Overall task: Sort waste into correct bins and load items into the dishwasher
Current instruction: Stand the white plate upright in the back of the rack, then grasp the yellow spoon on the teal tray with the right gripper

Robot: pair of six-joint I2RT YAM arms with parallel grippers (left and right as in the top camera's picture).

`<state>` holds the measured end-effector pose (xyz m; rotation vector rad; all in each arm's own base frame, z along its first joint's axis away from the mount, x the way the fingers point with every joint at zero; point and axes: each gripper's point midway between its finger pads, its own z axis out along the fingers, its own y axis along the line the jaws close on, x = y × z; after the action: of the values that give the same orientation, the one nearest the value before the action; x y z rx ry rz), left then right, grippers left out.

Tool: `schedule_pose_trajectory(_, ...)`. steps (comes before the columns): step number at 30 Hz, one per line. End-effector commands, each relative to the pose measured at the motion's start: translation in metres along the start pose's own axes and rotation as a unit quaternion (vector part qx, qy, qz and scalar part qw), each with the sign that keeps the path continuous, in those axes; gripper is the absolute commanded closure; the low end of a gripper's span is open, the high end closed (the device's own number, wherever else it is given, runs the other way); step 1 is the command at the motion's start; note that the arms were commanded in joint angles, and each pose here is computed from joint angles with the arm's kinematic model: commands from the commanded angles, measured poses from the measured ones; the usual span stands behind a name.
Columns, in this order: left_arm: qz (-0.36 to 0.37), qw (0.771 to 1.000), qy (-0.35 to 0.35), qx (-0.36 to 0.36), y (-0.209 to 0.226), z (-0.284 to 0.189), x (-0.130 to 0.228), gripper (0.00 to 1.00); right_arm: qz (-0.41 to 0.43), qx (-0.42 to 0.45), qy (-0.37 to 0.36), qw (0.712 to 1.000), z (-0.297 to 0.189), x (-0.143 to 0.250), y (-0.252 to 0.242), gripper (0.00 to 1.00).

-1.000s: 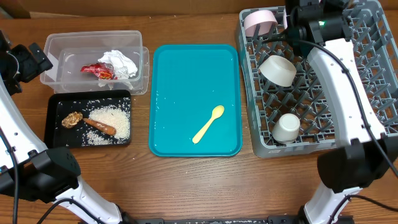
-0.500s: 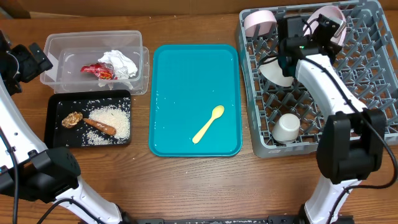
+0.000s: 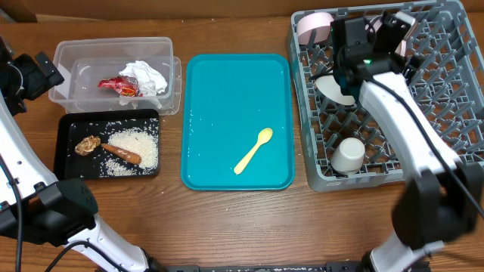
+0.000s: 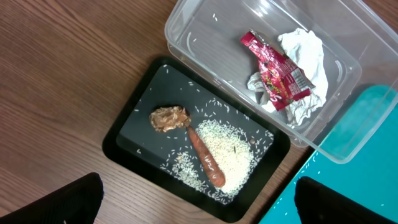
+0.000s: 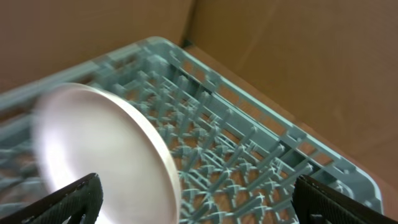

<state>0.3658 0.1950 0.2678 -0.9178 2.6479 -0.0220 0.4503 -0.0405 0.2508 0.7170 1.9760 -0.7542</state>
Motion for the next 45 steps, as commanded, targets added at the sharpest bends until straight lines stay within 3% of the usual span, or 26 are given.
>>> schedule_pose_trajectory(1,-0.002,1.0,-0.007,0.0,0.0,-0.002,-0.004,0.0,-0.011,-0.265,0.092,0.96,-0.094,0.01,0.044,0.05)
schedule_pose_trajectory(2,-0.002,1.0,-0.007,0.0,0.0,-0.002,-0.004,0.0,-0.027,-0.355,0.144,0.923,-0.132,0.03,0.063,0.12)
schedule_pose_trajectory(4,-0.002,1.0,-0.007,0.0,0.0,-0.002,-0.004,0.0,-0.022,-0.449,0.264,0.853,-0.194,0.08,0.092,0.2)
schedule_pose_trajectory(5,-0.002,1.0,-0.007,0.0,0.0,-0.002,-0.004,0.0,-0.018,-0.448,0.289,0.846,-0.202,0.093,0.098,0.24)
schedule_pose_trajectory(9,-0.002,1.0,-0.007,0.0,0.0,-0.002,-0.004,0.0,-0.029,-0.411,0.36,0.837,-0.221,0.154,0.124,0.26)
schedule_pose_trajectory(10,-0.002,1.0,-0.007,0.0,0.0,-0.002,-0.004,0.0,-0.045,-0.388,0.386,0.836,-0.222,0.185,0.136,0.28)
schedule_pose_trajectory(13,-0.002,1.0,-0.007,0.0,0.0,-0.002,-0.004,0.0,-0.022,-0.295,0.421,0.858,-0.196,0.225,0.14,0.43)
schedule_pose_trajectory(18,-0.002,1.0,-0.007,0.0,0.0,-0.002,-0.004,0.0,-0.028,-0.206,0.48,0.852,-0.171,0.293,0.148,0.43)
schedule_pose_trajectory(30,-0.002,1.0,-0.007,0.0,0.0,-0.002,-0.004,0.0,-0.021,-0.193,0.486,0.852,-0.145,0.331,0.162,0.44)
schedule_pose_trajectory(32,-0.002,1.0,-0.007,0.0,0.0,-0.002,-0.004,0.0,-0.021,-0.192,0.486,0.852,-0.145,0.331,0.162,0.53)
schedule_pose_trajectory(33,-0.002,1.0,-0.007,0.0,0.0,-0.002,-0.004,0.0,-0.025,-0.194,0.485,0.852,-0.145,0.331,0.161,0.69)
schedule_pose_trajectory(34,-0.002,1.0,-0.007,0.0,0.0,-0.002,-0.004,0.0,-0.026,-0.195,0.485,0.852,-0.145,0.331,0.161,0.75)
schedule_pose_trajectory(37,-0.002,1.0,-0.007,0.0,0.0,-0.002,-0.004,0.0,-0.036,-0.202,0.484,0.851,-0.146,0.331,0.162,0.84)
schedule_pose_trajectory(41,-0.002,1.0,-0.007,0.0,0.0,-0.002,-0.004,0.0,-0.044,-0.208,0.487,0.847,-0.148,0.332,0.162,0.89)
schedule_pose_trajectory(43,-0.002,1.0,-0.007,0.0,0.0,-0.002,-0.004,0.0,-0.086,-0.258,0.486,0.83,-0.156,0.33,0.171,0.96)
schedule_pose_trajectory(45,-0.002,1.0,-0.007,0.0,0.0,-0.002,-0.004,0.0,-0.12,-0.298,0.479,0.817,-0.163,0.321,0.178,0.96)
